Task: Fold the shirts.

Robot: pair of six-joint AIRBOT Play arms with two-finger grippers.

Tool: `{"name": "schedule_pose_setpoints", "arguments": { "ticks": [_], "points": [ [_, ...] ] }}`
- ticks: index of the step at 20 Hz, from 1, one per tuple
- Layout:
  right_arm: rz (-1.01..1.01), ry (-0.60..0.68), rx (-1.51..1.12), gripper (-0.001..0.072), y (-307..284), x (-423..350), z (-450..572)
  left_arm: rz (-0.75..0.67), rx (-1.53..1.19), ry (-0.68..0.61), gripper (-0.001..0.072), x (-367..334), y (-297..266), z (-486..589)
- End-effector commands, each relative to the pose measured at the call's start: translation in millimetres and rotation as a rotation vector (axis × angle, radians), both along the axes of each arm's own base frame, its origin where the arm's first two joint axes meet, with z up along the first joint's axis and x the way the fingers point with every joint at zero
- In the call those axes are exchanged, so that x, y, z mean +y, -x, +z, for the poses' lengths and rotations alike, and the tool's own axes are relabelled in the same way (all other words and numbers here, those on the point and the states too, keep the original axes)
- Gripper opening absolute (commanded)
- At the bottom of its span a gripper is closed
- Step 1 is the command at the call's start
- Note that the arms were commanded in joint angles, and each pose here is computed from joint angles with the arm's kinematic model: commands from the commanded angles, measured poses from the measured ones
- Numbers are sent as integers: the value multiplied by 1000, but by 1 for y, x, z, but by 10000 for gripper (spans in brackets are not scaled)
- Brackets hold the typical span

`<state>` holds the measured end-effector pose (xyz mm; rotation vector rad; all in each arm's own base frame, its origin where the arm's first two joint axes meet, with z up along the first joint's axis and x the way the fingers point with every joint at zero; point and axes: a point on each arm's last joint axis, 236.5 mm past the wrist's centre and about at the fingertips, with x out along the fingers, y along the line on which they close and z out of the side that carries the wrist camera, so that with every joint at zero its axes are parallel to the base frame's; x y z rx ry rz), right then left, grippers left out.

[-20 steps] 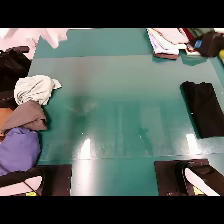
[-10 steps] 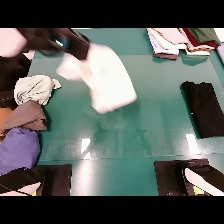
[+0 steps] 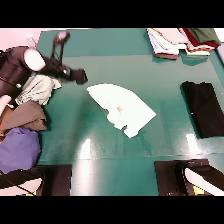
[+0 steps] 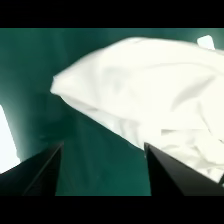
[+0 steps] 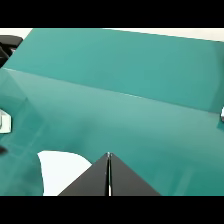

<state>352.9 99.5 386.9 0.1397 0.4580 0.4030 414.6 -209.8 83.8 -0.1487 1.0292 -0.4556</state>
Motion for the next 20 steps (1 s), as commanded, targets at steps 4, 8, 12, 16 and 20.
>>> {"name": "schedule_pose_setpoints", "arguments": {
  "ticks": [4,8,12,16,20],
  "points": [
    [9,-4,25,18,-6,3,-7,-21,199,267,600,-76,72,-98],
    [10,-3,30,17,-7,3,-9,6,193,310,600,-104,73,-108],
    [23,20,87,18,1,3,-22,52,201,314,489,-107,60,-125],
    [-6,48,326,18,18,-17,-97,73,115,297,25,-81,21,-101],
    [-147,-31,769,343,54,-65,-260,34,117,249,25,-54,11,-93]
  ]
}}
